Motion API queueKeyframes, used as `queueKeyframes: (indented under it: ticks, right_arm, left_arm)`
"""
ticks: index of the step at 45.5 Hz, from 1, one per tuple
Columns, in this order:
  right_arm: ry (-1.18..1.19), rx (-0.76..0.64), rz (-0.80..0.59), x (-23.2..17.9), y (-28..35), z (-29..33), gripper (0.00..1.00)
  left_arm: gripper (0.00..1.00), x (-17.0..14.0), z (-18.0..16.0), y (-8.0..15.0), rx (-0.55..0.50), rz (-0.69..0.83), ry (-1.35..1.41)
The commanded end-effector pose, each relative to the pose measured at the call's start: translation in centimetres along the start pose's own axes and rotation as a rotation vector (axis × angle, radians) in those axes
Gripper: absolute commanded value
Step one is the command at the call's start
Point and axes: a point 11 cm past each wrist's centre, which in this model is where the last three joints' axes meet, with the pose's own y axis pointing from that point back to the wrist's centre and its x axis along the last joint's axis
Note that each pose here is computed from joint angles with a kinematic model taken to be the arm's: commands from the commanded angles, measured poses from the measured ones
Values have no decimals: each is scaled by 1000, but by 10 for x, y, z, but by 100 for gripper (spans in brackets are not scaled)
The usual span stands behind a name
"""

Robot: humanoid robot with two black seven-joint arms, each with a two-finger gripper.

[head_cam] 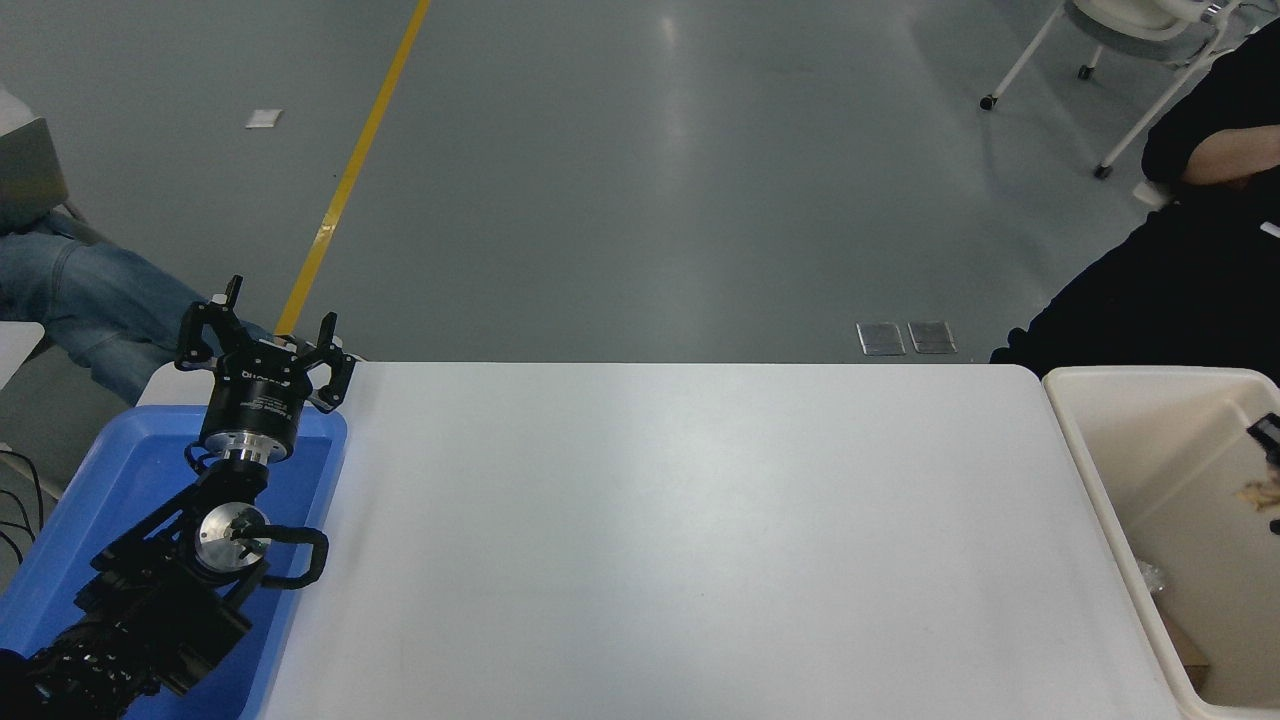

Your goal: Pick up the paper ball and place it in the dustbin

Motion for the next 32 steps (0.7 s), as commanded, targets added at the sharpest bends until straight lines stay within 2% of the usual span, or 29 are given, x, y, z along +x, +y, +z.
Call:
queueKeyframes:
  ticks: [1,7,19,27,30,32]
  right_arm:
    - [-14,-9,-21,-20,-3,5,100]
    - [-31,21,-8,-8,2,-11,100]
    - [-100,124,76,53,26,-62,100]
    - [-110,278,74,91,70,-132,100]
    - [-68,339,67,102,94,-162,100]
    - [16,390,68,94,115,-195,100]
  left_arm:
    - [99,-1,0,-1,-1,-1,0]
    - [99,0,-1,0,1,0,1]
    - [99,0,0,0,1,0,0]
    - [99,0,0,0,-1,0,0]
    - [99,0,0,0,1,0,0]
    - [99,-1,0,-1,0,-1,0]
